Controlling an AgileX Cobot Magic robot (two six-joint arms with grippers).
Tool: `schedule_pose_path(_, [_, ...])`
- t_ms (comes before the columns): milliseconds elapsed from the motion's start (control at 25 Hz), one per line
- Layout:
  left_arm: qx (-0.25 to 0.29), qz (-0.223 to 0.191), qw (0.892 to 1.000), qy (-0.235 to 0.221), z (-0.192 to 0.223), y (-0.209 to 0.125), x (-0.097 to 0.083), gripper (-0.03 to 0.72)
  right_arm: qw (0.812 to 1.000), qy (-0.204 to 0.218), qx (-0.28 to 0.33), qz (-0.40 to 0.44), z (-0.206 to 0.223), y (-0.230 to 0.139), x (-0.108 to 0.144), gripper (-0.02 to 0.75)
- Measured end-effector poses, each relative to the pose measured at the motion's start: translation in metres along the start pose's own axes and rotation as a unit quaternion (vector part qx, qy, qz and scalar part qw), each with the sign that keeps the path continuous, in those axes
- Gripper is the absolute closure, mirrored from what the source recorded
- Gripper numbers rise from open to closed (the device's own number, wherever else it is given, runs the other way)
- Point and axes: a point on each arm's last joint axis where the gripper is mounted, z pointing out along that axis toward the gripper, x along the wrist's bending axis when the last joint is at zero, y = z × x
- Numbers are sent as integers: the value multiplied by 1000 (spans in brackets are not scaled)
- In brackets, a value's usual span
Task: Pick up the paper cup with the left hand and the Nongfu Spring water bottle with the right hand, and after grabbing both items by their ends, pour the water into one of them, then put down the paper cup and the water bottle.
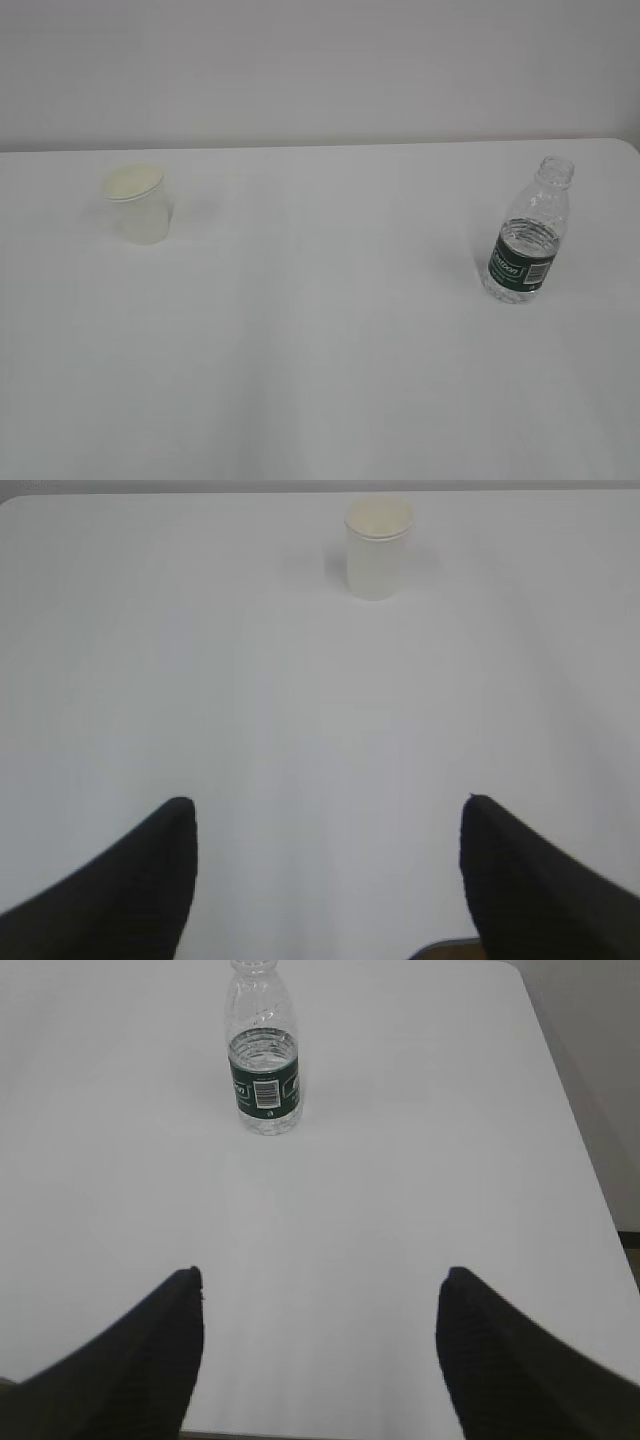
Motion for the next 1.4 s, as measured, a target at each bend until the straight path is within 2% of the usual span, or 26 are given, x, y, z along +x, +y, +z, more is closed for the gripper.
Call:
schedule_pose_path(240, [0, 0, 1000, 0, 0, 0, 0, 102, 1000, 0, 0, 0, 0, 0, 0, 198])
schedule_pose_path(280, [0, 0, 1000, 0, 0, 0, 0, 102, 1000, 0, 0, 0, 0, 0, 0, 180])
schedule_pose_path(1400, [0, 0, 1000, 0, 0, 0, 0, 102, 1000, 0, 0, 0, 0, 0, 0, 201])
